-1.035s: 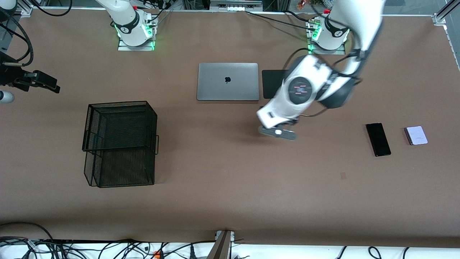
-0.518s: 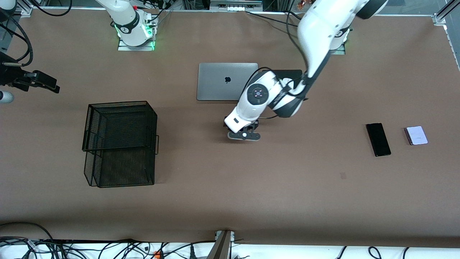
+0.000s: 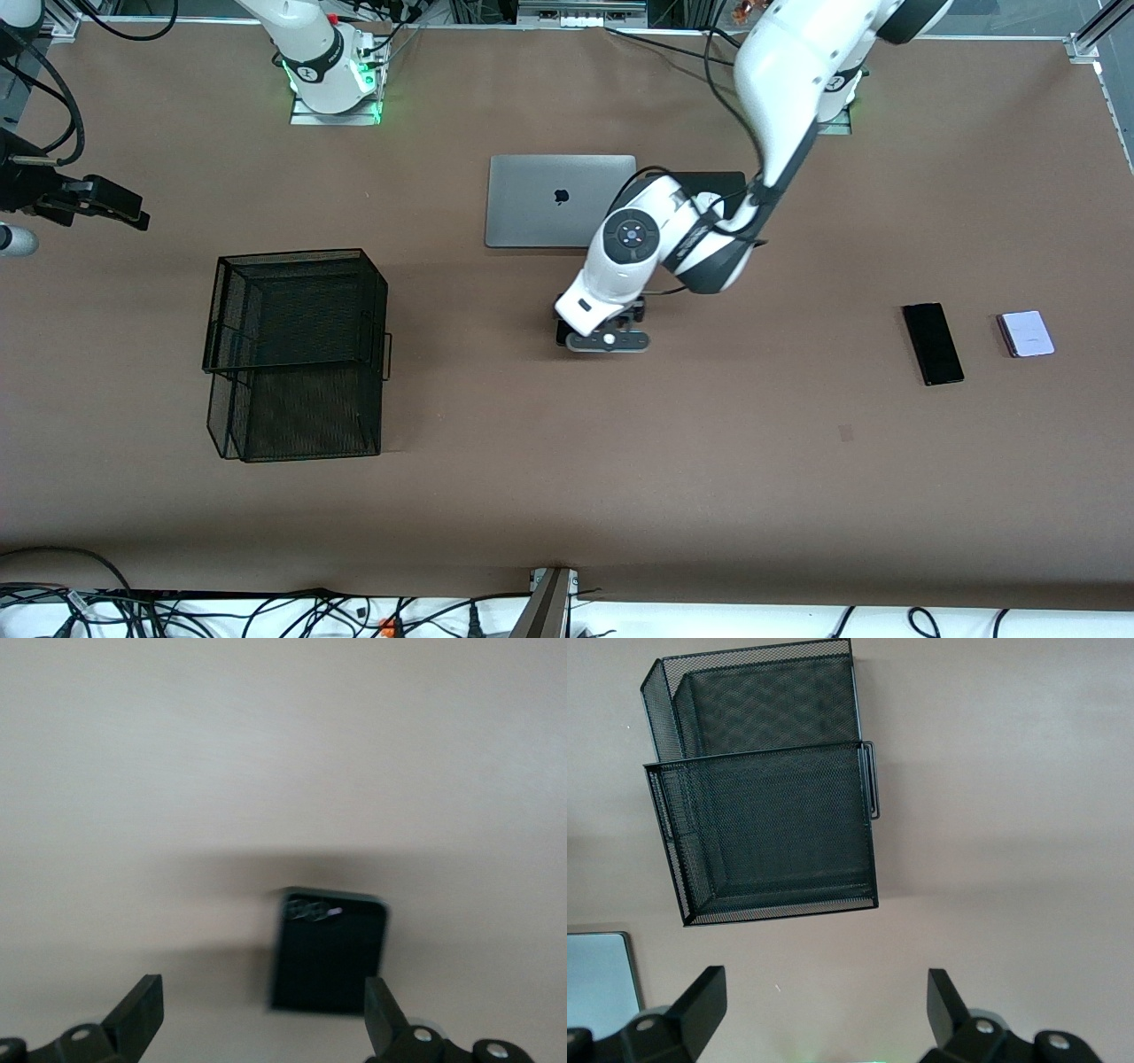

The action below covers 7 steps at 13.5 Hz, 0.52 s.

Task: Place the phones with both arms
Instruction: 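Release the flip phone with the left gripper while the right gripper approaches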

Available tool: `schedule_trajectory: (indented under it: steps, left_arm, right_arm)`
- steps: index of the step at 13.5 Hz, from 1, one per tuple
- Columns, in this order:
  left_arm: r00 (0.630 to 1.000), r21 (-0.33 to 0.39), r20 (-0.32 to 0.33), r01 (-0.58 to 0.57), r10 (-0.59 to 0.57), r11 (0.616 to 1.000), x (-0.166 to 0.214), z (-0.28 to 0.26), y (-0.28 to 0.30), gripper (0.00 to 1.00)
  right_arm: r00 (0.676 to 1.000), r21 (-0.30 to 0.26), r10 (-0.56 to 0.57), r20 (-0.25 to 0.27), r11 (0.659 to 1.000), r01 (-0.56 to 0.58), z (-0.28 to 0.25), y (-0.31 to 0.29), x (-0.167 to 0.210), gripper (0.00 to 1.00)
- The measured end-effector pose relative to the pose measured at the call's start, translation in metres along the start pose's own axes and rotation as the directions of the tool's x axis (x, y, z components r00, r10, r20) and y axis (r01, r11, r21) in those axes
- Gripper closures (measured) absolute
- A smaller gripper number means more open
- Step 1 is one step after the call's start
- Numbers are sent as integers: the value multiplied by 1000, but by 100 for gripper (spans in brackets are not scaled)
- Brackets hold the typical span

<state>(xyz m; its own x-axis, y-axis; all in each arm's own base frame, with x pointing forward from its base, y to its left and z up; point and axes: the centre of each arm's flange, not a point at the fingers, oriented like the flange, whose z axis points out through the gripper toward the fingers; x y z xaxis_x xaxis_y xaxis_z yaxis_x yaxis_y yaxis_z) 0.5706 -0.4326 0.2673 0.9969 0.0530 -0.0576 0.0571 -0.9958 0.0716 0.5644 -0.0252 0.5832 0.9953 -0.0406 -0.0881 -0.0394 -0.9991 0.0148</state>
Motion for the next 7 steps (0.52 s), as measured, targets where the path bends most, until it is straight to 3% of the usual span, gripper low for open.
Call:
schedule_trajectory:
  steps: [3, 7]
  left_arm:
    - [999, 62, 30, -36, 34, 997, 36, -73, -74, 0]
    - [983, 80, 69, -174, 168, 982, 80, -146, -205, 0]
  right_arm:
    - [997, -1, -73, 3, 997, 73, 11, -46, 9, 0]
    - [997, 5, -56, -44, 998, 56, 52, -191, 30, 0]
